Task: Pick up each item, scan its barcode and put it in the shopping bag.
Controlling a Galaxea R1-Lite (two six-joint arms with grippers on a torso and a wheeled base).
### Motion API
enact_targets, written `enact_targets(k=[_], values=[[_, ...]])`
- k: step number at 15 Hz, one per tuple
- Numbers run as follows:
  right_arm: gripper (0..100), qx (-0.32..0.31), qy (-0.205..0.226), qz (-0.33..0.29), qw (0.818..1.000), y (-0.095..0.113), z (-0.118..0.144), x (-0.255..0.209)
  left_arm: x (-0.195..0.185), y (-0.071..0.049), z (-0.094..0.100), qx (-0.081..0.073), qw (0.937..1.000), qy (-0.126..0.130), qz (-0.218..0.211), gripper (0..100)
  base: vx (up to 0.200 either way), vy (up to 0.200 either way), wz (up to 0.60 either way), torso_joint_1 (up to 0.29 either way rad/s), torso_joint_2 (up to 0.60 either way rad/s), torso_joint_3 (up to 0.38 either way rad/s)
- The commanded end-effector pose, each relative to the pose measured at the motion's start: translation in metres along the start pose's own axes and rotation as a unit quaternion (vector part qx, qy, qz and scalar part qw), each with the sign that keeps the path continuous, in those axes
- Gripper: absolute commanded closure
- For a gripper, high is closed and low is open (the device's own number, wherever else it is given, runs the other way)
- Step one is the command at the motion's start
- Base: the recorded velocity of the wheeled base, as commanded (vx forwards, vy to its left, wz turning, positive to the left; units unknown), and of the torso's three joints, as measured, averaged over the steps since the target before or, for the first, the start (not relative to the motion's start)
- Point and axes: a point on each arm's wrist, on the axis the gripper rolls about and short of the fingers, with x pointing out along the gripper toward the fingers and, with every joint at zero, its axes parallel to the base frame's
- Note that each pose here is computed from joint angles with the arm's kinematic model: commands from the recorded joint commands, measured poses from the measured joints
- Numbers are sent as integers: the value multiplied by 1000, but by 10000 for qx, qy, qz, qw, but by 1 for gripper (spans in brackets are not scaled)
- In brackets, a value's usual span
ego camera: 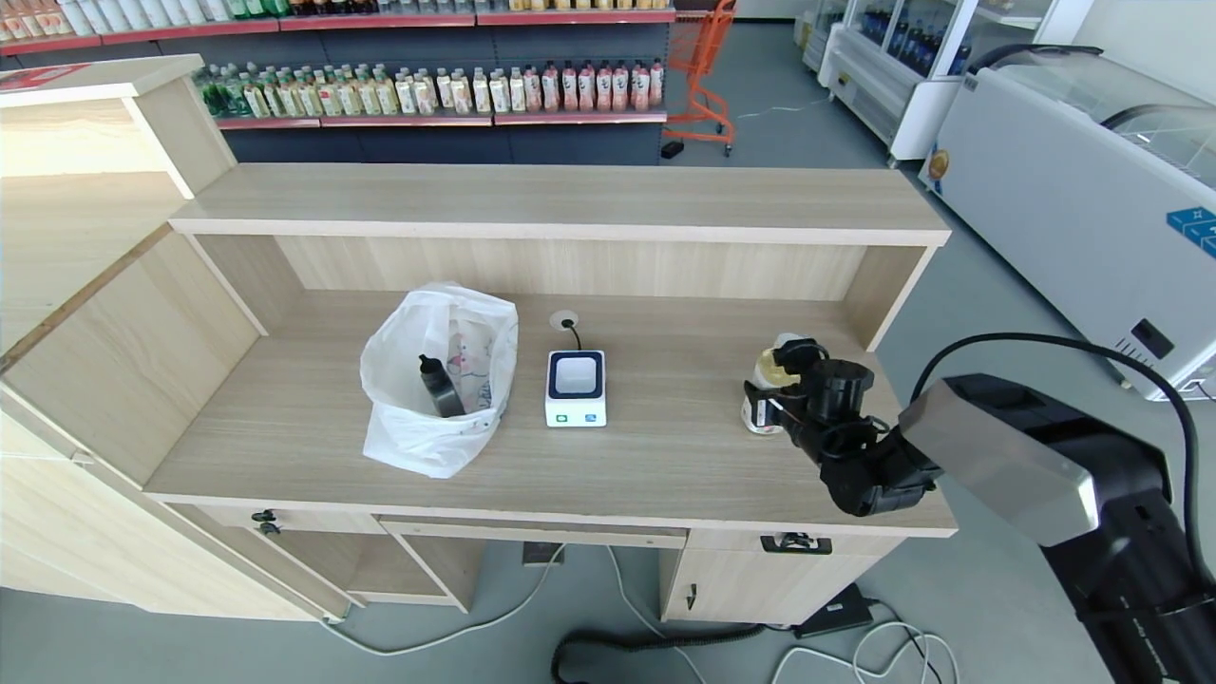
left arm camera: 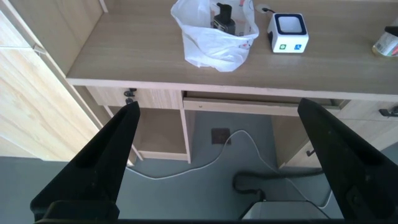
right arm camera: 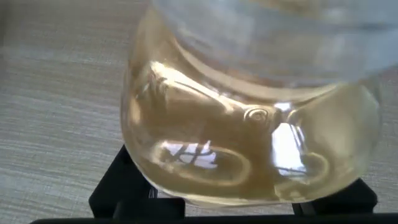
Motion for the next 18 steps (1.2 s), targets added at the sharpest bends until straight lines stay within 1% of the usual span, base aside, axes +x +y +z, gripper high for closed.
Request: enact_targets(k=[1,2,3,4,5,6,7,8,9,10,12,13,15,18], values=[[100,519,-276,331,9977,-5,47,-19,0,0,0,-1,10000,8,3,0,0,0,0,0,0,0],[100,652,-271,542,9960,-9,60,-32,0,0,0,-1,10000,8,11,0,0,0,0,0,0,0],[100,974,-197,1168,9882,-11,79,-57,0,0,0,-1,10000,8,11,0,0,0,0,0,0,0],[100,1105,-129,1533,9819,-11,85,-69,0,0,0,7,10000,8,3,0,0,0,0,0,0,0],[100,1361,114,2530,9578,-14,99,-106,0,0,0,-1,10000,8,3,0,0,0,0,0,0,0],[100,1529,339,3210,9340,-14,104,-133,0,0,0,-1,10000,8,11,0,0,0,0,0,0,0],[100,1586,418,3463,9237,-14,107,-145,0,0,0,-1,10000,8,3,0,0,0,0,0,0,0],[100,1635,596,4196,8908,-12,113,-178,0,0,0,-1,10000,8,11,0,0,0,0,0,0,0],[100,1627,662,4452,8780,-11,113,-188,0,0,0,7,10000,8,3,0,0,0,0,0,0,0],[100,1572,774,5001,8481,-2,113,-209,0,0,0,-1,10000,8,3,0,0,0,0,0,0,0],[100,1355,771,5474,8222,12,110,-225,0,0,0,-1,10000,8,3,0,0,0,0,0,0,0],[100,1163,723,5681,8115,16,107,-231,0,0,0,-1,10000,8,3,0,0,0,0,0,0,0],[100,983,720,6101,7829,17,101,-243,0,0,0,7,10000,8,3,0,0,0,0,0,0,0],[100,946,654,6274,7701,16,107,-250,0,0,0,-1,10000,8,3,0,0,0,0,0,0,0]])
